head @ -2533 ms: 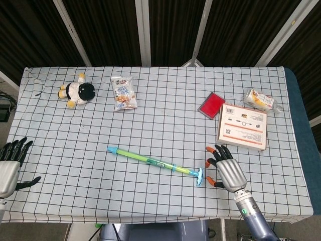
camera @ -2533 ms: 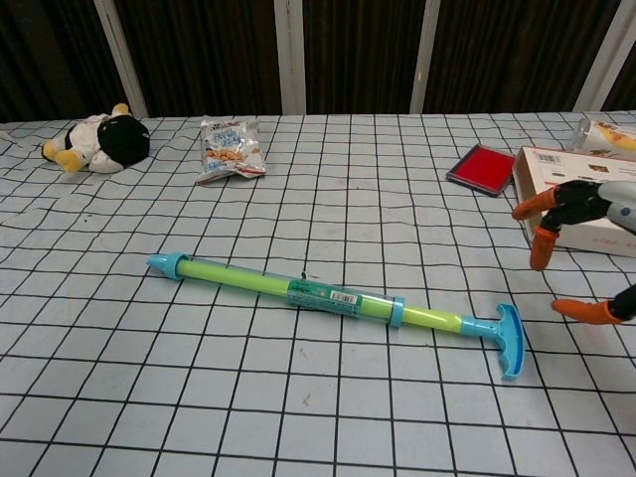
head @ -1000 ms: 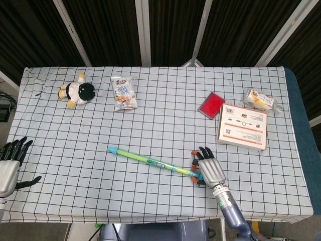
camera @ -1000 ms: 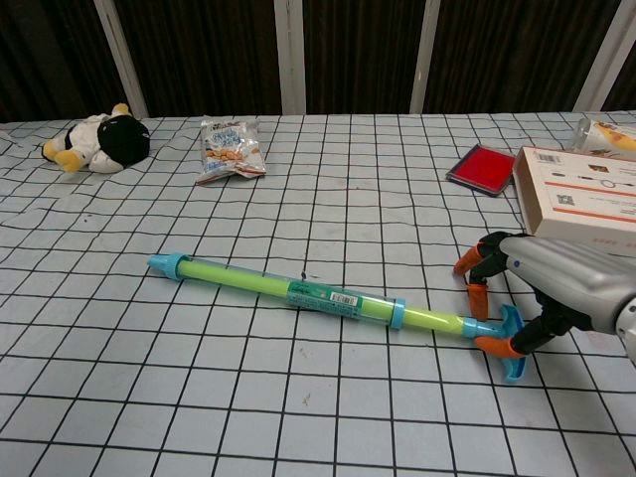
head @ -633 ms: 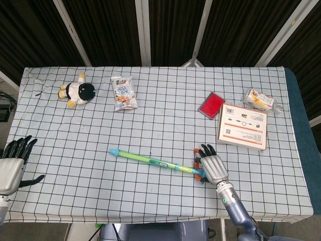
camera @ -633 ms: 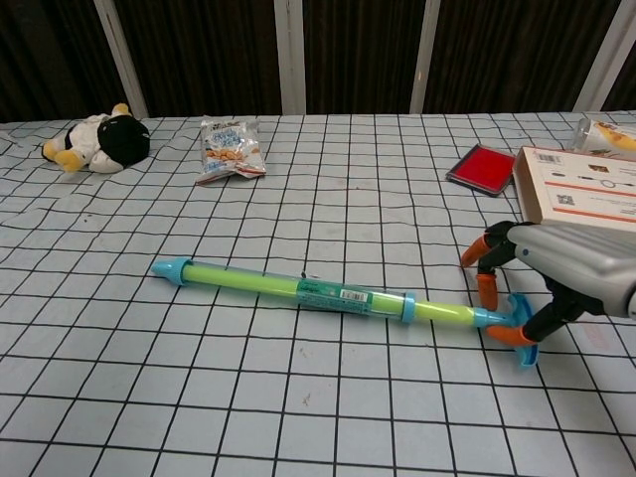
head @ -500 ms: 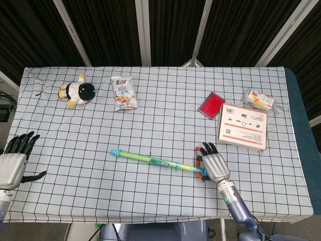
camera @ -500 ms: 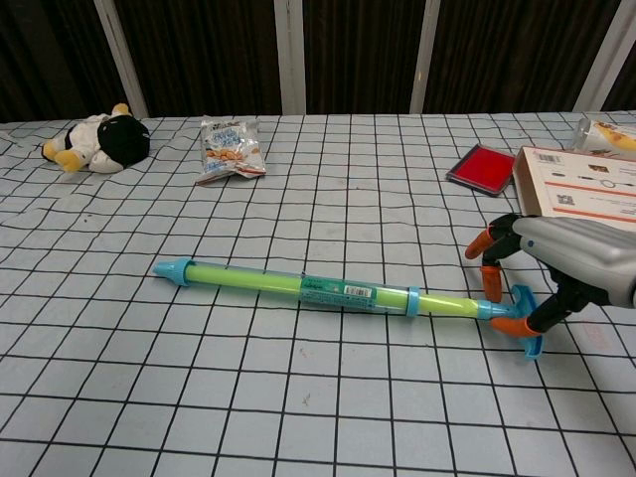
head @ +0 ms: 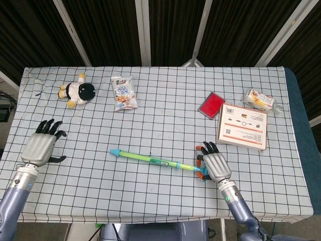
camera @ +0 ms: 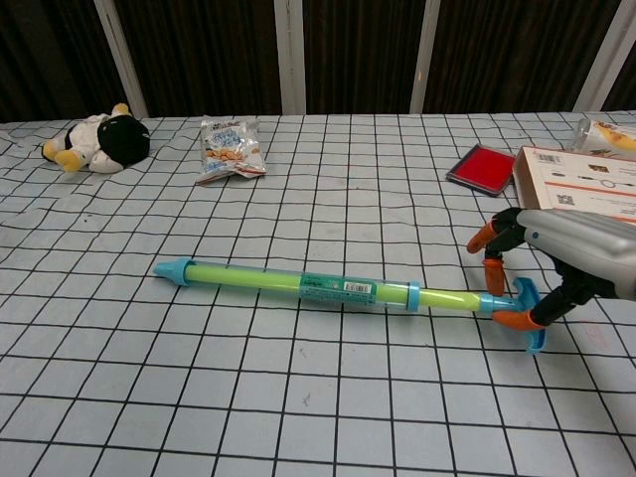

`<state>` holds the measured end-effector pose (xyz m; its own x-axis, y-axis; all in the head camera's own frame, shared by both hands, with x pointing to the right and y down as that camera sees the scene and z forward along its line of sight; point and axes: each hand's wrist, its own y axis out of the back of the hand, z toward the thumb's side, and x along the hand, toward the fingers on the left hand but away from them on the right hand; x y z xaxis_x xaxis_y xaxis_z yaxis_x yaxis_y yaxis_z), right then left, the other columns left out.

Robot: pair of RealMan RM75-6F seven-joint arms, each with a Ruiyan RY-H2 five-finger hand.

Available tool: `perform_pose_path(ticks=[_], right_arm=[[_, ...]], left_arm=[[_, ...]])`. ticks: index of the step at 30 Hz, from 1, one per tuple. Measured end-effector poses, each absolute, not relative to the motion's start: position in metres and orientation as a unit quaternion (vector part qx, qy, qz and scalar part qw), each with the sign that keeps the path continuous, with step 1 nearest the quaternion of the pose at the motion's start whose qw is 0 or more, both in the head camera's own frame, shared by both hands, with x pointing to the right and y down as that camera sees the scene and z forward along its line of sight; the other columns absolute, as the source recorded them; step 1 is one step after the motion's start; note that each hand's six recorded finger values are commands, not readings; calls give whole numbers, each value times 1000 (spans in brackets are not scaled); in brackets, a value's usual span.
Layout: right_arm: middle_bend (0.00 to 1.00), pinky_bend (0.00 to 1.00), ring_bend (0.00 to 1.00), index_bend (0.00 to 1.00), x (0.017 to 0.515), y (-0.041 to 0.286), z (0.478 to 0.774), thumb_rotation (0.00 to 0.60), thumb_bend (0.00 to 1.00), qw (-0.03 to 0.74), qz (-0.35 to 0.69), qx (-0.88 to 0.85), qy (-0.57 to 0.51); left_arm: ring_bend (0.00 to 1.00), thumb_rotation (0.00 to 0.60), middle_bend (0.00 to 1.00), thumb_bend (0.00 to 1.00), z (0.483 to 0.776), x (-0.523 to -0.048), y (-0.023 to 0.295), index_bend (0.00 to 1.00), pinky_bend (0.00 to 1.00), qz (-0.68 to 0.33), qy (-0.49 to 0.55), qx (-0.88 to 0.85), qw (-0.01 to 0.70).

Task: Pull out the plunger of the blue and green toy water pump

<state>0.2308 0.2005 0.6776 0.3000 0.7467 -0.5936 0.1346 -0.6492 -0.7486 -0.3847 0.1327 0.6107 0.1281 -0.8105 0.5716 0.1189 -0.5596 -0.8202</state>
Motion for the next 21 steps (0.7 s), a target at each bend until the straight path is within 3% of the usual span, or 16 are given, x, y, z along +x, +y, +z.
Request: perform_pose_path(ticks=[10, 21], right_arm=[[235, 0, 0, 648, 228, 203, 680, 600, 434, 291, 516, -751, -291], [242, 0, 0, 654, 228, 207, 680, 600, 434, 286, 519, -751, -291]], left_arm=[[0, 600, 100, 252, 644, -326, 129, 363, 0, -582, 241, -680, 375], [0, 600, 106, 252, 662, -259, 128, 400, 0, -547, 215, -714, 381]])
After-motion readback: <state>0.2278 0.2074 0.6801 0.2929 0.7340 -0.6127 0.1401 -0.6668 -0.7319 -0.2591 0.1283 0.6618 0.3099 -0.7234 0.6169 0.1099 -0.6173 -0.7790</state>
